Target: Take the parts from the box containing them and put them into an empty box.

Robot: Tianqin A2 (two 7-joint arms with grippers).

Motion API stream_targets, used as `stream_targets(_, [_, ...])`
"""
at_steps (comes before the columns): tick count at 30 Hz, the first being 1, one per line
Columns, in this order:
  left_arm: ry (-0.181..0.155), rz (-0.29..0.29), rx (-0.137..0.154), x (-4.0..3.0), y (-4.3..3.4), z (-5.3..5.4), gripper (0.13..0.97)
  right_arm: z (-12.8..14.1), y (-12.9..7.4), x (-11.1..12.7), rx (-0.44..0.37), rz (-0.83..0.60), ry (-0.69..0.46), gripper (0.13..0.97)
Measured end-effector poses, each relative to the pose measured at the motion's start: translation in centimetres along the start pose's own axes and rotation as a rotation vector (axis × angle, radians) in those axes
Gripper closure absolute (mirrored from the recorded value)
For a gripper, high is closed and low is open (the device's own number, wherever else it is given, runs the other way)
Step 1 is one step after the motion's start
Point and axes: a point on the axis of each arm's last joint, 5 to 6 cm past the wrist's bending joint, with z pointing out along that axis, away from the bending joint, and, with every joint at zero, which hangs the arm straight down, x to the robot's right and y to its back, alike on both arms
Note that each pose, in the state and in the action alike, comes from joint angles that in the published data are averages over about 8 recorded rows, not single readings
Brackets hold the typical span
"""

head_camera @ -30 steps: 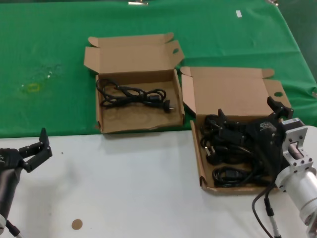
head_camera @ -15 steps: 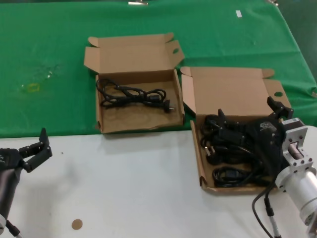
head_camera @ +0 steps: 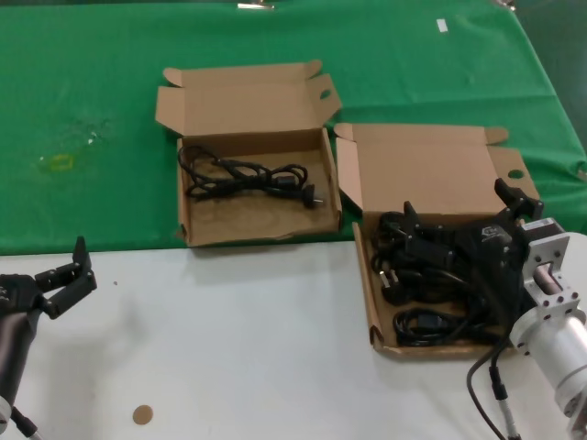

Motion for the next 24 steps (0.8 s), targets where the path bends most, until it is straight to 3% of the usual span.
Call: stream_targets(24, [0.000, 0.000, 0.000, 0.00, 0.00, 0.00, 0.132, 0.00, 0.00, 0.00, 0.000, 0.000, 0.000, 0.130])
